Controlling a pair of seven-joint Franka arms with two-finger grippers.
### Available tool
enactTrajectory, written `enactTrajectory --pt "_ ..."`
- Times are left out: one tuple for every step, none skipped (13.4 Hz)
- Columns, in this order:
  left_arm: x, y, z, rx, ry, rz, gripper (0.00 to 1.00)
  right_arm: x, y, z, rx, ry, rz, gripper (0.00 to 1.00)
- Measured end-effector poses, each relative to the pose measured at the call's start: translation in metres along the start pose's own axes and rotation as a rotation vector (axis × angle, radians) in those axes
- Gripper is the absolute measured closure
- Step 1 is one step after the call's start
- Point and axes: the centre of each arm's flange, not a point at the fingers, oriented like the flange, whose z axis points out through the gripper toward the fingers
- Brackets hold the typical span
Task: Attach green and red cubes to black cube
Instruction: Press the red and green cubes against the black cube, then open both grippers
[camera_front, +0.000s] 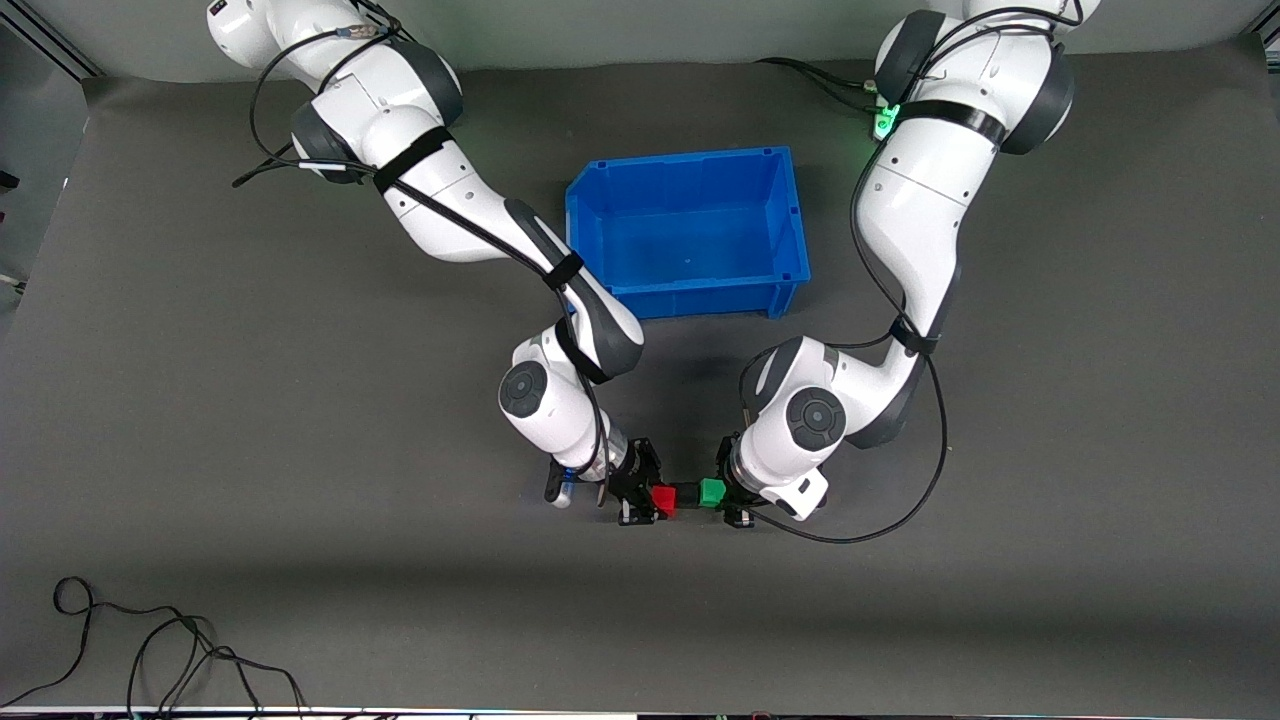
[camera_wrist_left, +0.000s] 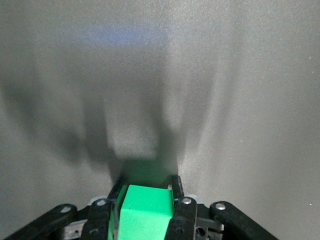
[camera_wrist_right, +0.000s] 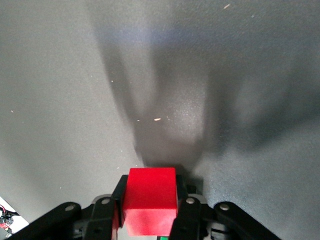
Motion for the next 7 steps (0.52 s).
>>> enactTrajectory --pt "-0.0005 0.0004 -0.0005 -0.001 -0.001 0.0 0.6 0.0009 0.0007 0.0012 -0.001 0.001 0.0 0.6" --pt "-0.0011 0.0007 -0.0011 -0.003 -0.002 0.001 0.6 0.002 0.0015 0.0028 -0.003 0.003 0.001 0.6" --pt "-0.0016 0.0009 -0.0013 -0.005 -0.003 0.002 0.6 0.003 0.0022 0.0042 -0.005 0.005 0.001 0.6" --pt "-0.002 0.0012 -0.0015 -0.01 -0.005 0.002 0.56 0.0037 0.0027 0.0051 -0.006 0.006 0.001 0.6" --pt "-0.0026 0.0017 -0.0019 -0.017 -0.009 0.003 0.44 0.004 0.003 0.0056 -0.006 0.006 0.001 0.6" --pt "-0.0029 0.0021 -0.0021 -0.022 -0.012 0.003 0.32 0.0043 0.0032 0.006 -0.007 0.007 0.001 0.6" --pt "-0.0031 0.0022 -0.0021 -0.023 -0.012 0.003 0.2 0.0044 0.0033 0.0061 -0.007 0.007 0.0 0.6"
